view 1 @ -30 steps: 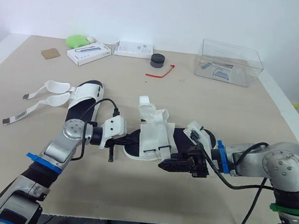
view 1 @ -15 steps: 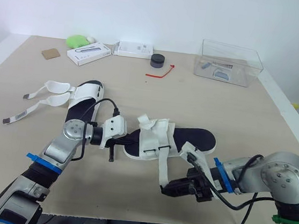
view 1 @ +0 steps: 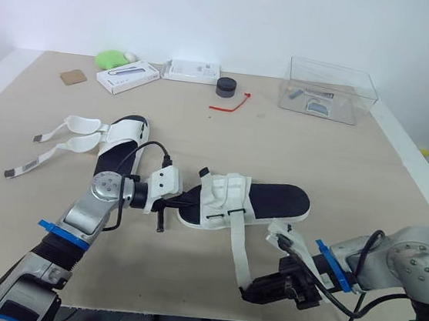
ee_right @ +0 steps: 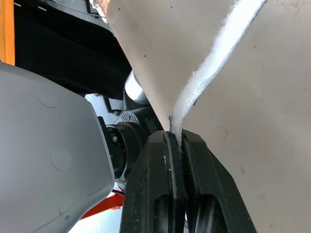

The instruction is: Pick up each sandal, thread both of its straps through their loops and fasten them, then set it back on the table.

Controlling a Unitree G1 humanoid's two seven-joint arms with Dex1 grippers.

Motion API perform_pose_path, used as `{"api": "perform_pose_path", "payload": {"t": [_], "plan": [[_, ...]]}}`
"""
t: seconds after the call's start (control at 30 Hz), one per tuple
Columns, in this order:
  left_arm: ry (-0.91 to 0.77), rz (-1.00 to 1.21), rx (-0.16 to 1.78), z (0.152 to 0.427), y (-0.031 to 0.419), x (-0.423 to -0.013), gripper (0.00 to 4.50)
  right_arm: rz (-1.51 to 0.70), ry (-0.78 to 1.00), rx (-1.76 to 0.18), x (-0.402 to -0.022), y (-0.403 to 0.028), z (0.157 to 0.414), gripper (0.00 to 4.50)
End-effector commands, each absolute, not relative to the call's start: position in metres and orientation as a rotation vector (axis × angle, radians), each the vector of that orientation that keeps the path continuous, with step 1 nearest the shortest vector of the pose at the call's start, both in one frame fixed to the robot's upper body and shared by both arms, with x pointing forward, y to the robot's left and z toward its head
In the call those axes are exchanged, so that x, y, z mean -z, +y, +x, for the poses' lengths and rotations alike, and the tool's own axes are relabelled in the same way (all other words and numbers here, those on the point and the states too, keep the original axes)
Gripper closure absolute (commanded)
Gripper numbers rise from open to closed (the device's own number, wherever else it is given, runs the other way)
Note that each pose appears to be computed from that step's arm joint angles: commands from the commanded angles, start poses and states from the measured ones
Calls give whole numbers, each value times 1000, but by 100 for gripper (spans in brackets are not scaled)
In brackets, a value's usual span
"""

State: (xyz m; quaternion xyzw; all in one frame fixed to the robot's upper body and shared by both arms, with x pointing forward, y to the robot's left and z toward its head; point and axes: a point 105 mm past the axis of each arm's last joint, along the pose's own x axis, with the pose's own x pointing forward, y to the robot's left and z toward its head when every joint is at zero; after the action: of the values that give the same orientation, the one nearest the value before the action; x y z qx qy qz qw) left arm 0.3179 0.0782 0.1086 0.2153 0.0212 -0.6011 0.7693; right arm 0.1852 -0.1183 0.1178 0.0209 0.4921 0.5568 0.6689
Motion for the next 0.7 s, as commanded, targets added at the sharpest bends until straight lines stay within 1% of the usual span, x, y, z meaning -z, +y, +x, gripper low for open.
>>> {"api": "perform_pose_path", "payload": {"t": [0.03, 0.07, 0.1, 0.13, 0.17, 0.2, 0.3, 0.33, 0.37, 0.43, 0.47, 0.5, 0.53, 0.6, 0.63, 0.7], "plan": [[95, 482, 1304, 317, 80, -97, 450, 19, 1049, -1260, -126, -118, 187, 411], [96, 482, 1305, 317, 80, -97, 450, 2, 1039, -1261, -127, -119, 187, 364], [97, 481, 1306, 317, 80, -97, 450, -20, 1035, -1259, -127, -120, 187, 333], [97, 481, 1306, 317, 80, -97, 450, -40, 1025, -1259, -128, -122, 187, 318], [98, 481, 1307, 317, 80, -97, 450, -55, 1014, -1252, -129, -124, 187, 248], [99, 482, 1307, 317, 81, -97, 450, -69, 1001, -1240, -129, -126, 189, 207], [100, 481, 1309, 317, 81, -97, 450, -192, 979, -1198, -124, -139, 193, 54], [100, 481, 1309, 317, 80, -97, 450, -273, 948, -1186, -121, -145, 196, 19], [100, 481, 1311, 317, 80, -97, 450, -357, 869, -1180, -120, -148, 203, 8], [101, 481, 1313, 317, 80, -97, 450, -483, 718, -1190, -124, -149, 215, 8], [101, 480, 1314, 317, 80, -97, 450, -576, 581, -1217, -131, -145, 223, 8], [101, 479, 1314, 317, 80, -96, 450, -644, 491, -1242, -135, -143, 226, 8], [101, 478, 1315, 317, 80, -96, 450, -829, 300, -1249, -143, -139, 234, 8], [102, 476, 1315, 317, 79, -96, 450, -1114, 13, -1307, -147, -131, 237, 8], [101, 475, 1315, 318, 79, -96, 450, -1224, -78, -1340, -143, -130, 235, 8], [101, 472, 1314, 318, 78, -96, 450, -1320, -192, -1367, -137, -132, 234, 8]]}}
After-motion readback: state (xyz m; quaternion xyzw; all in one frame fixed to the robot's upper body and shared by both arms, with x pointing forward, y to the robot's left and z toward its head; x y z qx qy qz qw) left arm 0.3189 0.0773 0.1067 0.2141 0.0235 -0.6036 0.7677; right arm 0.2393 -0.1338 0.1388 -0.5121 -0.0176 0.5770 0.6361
